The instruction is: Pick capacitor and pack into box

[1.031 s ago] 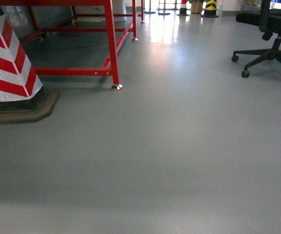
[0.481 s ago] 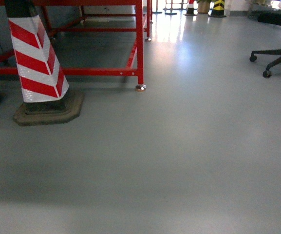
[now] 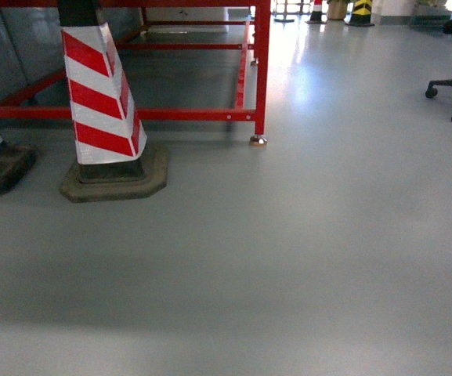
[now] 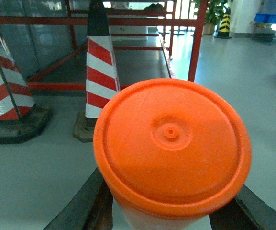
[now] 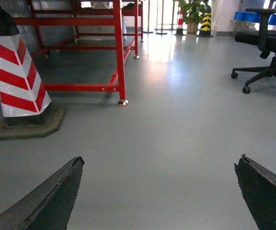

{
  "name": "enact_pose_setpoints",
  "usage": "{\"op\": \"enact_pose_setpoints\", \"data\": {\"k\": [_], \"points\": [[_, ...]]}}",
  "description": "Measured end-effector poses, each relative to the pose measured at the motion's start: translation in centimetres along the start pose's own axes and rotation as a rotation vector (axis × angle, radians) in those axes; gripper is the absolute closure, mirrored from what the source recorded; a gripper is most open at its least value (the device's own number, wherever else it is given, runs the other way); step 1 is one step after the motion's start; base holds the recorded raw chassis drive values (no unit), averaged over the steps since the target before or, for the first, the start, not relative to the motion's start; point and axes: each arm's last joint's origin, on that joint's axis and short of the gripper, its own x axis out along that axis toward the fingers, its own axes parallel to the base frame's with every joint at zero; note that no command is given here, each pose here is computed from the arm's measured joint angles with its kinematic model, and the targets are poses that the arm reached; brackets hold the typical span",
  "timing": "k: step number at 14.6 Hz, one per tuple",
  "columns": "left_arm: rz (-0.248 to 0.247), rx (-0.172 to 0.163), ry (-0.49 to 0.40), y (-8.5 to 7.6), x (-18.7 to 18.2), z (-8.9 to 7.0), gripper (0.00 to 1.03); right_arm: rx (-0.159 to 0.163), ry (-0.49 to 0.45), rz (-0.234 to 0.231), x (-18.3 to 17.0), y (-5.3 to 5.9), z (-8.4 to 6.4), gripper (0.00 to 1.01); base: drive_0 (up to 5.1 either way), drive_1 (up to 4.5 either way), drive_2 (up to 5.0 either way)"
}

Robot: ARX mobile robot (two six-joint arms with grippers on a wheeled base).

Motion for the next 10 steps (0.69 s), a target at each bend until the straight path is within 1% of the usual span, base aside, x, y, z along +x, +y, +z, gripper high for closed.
{"op": "enact_pose_setpoints", "data": {"k": [10], "points": [[-0.002,0.0,0.002,0.0,0.0,-0.02,0.59,0.0,0.003,0.0,0.0,0.0,-0.03,0.03,-5.0,2.47,2.5]]}}
